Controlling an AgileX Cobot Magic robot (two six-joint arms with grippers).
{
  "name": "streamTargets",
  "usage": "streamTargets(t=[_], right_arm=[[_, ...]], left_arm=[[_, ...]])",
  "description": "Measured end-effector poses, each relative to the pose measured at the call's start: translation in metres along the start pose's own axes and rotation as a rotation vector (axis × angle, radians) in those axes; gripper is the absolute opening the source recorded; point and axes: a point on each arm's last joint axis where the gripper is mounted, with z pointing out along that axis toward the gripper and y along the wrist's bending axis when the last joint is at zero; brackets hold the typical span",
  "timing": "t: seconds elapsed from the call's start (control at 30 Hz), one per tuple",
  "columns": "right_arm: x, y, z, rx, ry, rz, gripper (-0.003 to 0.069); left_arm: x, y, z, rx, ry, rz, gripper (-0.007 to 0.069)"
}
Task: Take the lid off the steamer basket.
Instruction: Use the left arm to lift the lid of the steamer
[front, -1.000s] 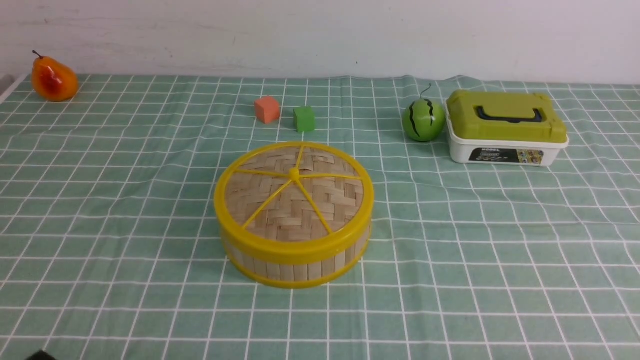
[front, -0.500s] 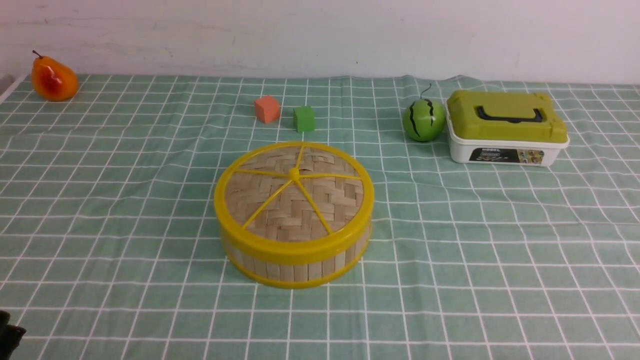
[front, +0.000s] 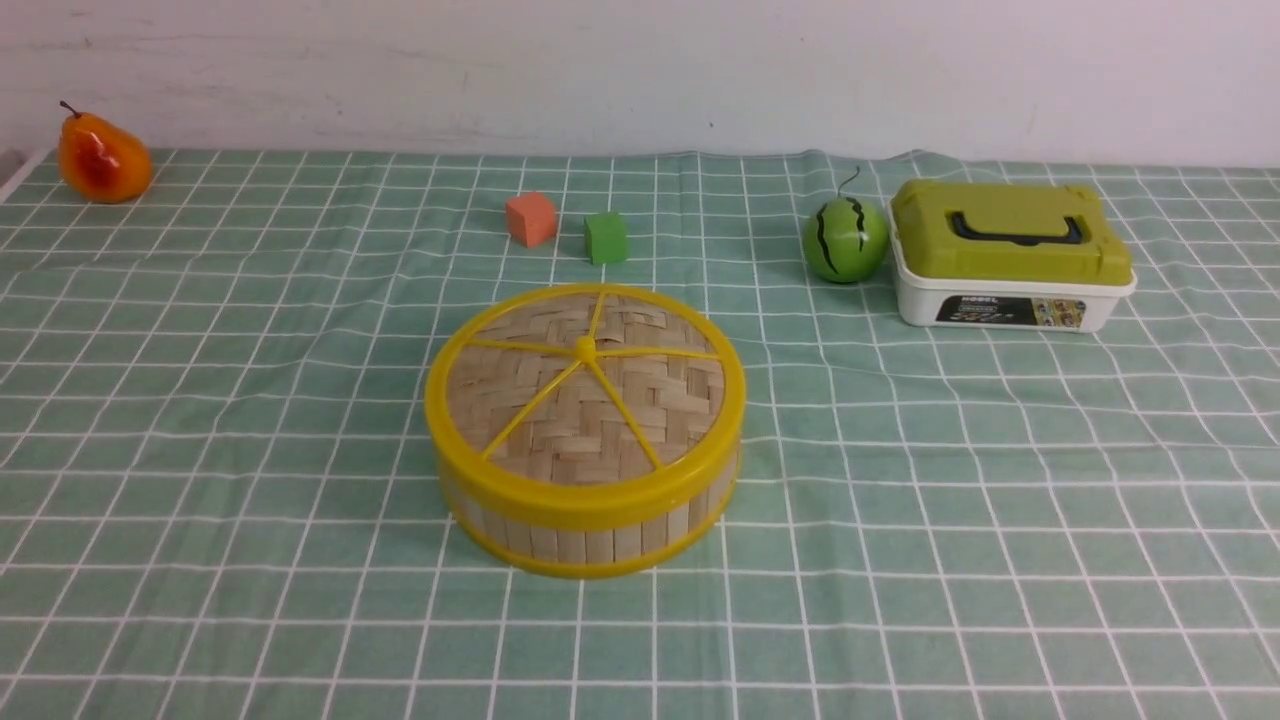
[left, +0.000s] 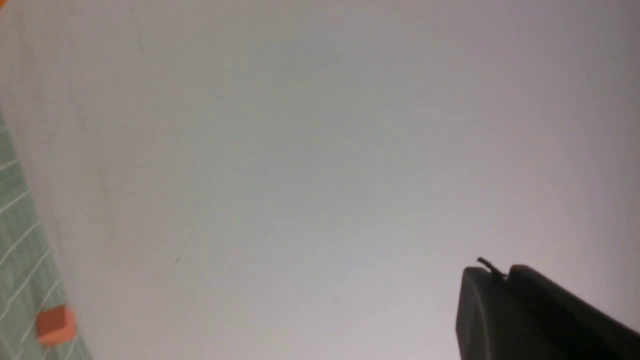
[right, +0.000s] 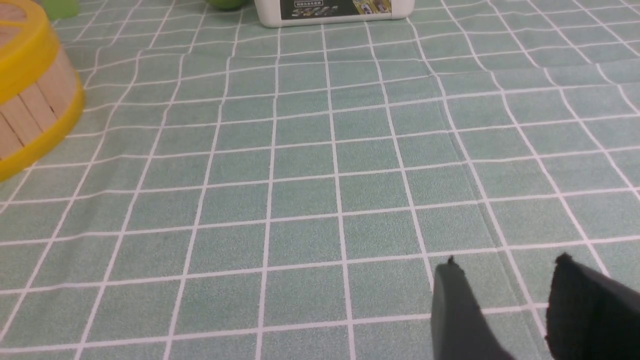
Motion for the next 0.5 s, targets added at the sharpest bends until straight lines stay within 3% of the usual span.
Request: streamTargets(t=[0.07, 0.2, 0.33, 0.37, 0.5], right_arm=[[0.000, 0.000, 0.000, 0.000, 0.000, 0.000, 0.0241], [0.000, 0.000, 0.000, 0.000, 0.000, 0.000, 0.0241], [0.000, 0.000, 0.000, 0.000, 0.000, 0.000, 0.0241], [0.000, 0.000, 0.000, 0.000, 0.000, 0.000, 0.0241], [0.000, 0.000, 0.000, 0.000, 0.000, 0.000, 0.0241]], left_arm=[[0.004, -0.017, 0.016, -0.038, 0.057, 0.024, -0.0013], [0.030, -0.039, 0.065, -0.258, 0.319, 0.159, -0.0013], [0.063, -0.034, 0.109, -0.543, 0.685, 0.368, -0.0013], [0.076, -0.033, 0.132, -0.658, 0.868, 0.472, -0.0013], [0.099, -0.015, 0.178, -0.795, 1.111, 0.615, -0.0013]])
